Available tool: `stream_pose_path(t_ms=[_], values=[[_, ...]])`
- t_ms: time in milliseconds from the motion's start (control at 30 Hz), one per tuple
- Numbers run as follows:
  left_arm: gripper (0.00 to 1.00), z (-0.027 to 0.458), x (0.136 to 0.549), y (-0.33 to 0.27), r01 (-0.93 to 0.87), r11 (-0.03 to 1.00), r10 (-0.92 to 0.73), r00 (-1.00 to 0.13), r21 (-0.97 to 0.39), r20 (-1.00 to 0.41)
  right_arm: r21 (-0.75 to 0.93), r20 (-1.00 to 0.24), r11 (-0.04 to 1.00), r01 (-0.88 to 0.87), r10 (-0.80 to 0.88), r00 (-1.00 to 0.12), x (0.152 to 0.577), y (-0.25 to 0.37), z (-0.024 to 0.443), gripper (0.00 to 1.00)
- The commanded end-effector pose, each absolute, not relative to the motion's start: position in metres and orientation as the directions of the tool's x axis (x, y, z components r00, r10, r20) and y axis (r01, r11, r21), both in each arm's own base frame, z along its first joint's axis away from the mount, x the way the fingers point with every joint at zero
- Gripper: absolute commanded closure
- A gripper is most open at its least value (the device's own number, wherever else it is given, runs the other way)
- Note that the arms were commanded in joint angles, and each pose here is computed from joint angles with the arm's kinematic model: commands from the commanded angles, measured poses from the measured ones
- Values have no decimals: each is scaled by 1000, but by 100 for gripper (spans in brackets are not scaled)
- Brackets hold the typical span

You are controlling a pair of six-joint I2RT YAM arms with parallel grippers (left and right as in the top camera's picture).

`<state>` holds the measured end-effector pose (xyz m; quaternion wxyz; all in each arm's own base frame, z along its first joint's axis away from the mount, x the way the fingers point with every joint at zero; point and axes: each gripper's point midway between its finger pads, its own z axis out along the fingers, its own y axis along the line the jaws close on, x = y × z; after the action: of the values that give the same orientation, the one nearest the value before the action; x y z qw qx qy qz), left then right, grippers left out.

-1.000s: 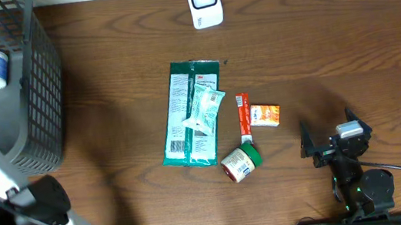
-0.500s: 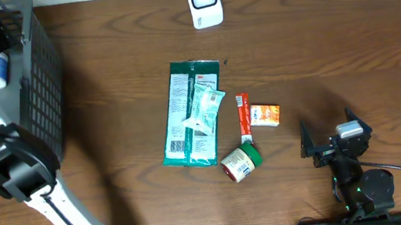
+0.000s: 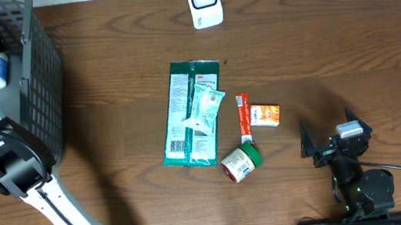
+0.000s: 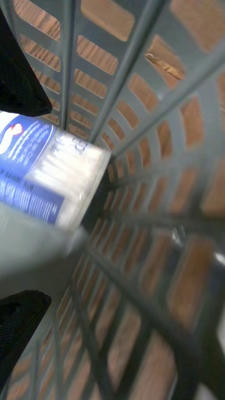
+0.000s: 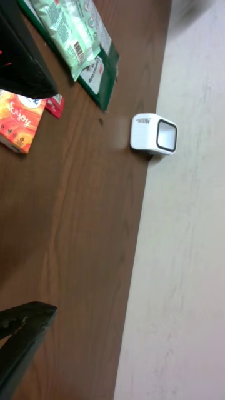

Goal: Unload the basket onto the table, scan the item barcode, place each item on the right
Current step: 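Reach the left gripper into the basket and grasp the cotton-buds tub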

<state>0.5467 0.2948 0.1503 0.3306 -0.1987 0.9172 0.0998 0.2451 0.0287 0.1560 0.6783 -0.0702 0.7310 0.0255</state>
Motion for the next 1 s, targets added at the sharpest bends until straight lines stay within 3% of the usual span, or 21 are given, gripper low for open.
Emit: stream_pose_path(t_ms=[0,267,533,967], values=[[10,98,534,312,-449,891,-336,-749,65,-571,-53,-995,990,-128,-63,-72,245,27,156,1],[10,69,531,314,-452,890,-353,-769,62,-532,-53,-995,990,-128,-63,-72,245,27,156,1],[15,68,535,307,-432,901,-353,-771,29,-530,-53,-995,990,-128,-63,-72,245,27,156,1],[14,52,536,303,-420,908,-359,-780,3,-512,-53,-995,990,-128,-63,-72,245,27,156,1]])
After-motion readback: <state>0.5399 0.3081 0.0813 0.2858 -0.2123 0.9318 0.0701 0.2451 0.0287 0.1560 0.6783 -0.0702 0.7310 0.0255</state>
